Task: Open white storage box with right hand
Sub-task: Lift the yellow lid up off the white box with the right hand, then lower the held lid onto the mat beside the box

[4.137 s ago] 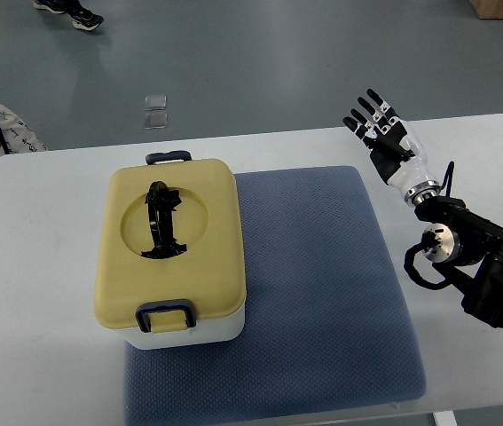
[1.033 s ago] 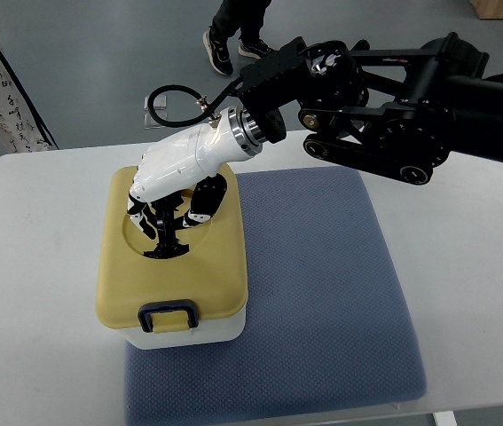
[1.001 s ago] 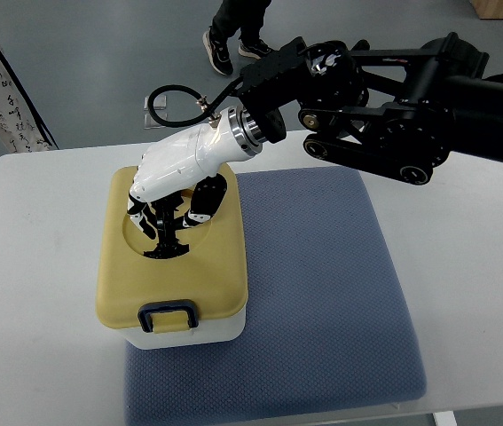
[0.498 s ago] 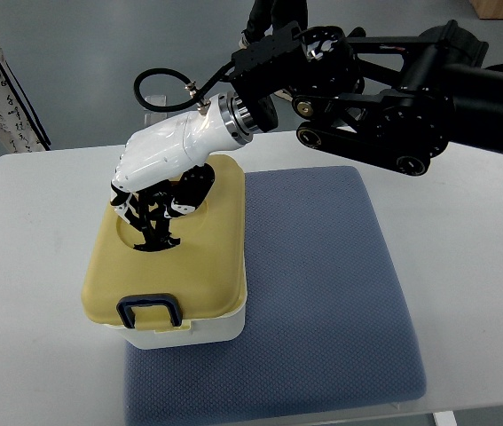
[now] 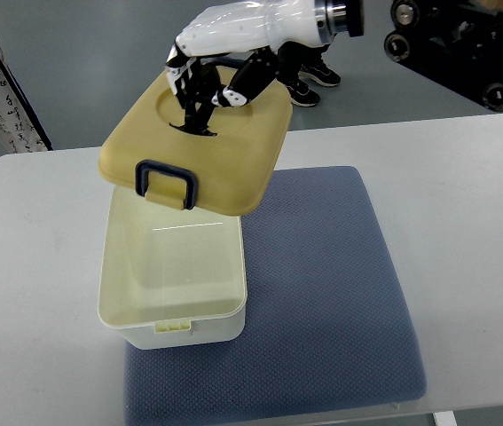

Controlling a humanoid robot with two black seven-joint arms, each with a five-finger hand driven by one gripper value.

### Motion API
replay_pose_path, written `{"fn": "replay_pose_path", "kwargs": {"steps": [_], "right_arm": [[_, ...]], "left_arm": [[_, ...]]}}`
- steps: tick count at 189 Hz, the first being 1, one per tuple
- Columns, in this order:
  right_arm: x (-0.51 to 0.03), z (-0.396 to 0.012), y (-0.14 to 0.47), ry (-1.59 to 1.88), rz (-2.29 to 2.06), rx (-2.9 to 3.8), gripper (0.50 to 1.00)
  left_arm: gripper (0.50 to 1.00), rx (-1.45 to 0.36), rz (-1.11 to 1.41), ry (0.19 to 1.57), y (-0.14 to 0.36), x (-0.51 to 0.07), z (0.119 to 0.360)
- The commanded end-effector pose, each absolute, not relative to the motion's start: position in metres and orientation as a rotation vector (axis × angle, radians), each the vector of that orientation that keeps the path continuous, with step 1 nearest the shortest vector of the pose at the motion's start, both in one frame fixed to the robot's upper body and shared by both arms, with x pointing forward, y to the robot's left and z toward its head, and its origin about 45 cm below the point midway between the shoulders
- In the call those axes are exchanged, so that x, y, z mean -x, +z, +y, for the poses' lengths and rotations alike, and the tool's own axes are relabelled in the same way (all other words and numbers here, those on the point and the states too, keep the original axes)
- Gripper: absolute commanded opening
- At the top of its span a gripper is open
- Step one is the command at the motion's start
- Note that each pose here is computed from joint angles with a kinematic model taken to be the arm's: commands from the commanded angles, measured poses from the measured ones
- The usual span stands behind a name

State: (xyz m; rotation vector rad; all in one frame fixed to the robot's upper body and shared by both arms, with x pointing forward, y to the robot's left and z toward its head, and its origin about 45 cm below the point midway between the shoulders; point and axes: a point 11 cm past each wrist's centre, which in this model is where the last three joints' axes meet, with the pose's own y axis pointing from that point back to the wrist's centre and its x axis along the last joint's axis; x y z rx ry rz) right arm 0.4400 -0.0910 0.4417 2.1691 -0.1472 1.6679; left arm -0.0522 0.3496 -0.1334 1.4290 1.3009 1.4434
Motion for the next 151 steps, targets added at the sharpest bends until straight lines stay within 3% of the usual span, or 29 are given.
{"fn": "replay_pose_path", "kwargs": {"steps": [1,42,78,151], "right_arm": [[-0.458,-0.139,0.441,1.61,-0.295,-2.131,0.5],[-0.476,-0.217,0.418,1.495,-0.499,-2.06,0.5],[-0.482,-0.259,0.376,1.39,-0.595,-2.024,0.5],[-0.468,-0.255,0.301,1.283,-0.575,-2.088,0.5]], "left_arm": [[1.0,-1.429,1.3,1.443,-0.133,0.052,0.35],[1.0,-1.429,1.302,1.444,-0.133,0.052,0.35],[1.0,-1.429,1.3,1.443,-0.133,0.052,0.35],[1.0,-1.428,1.299,1.444,-0.133,0.051,0.35]]}}
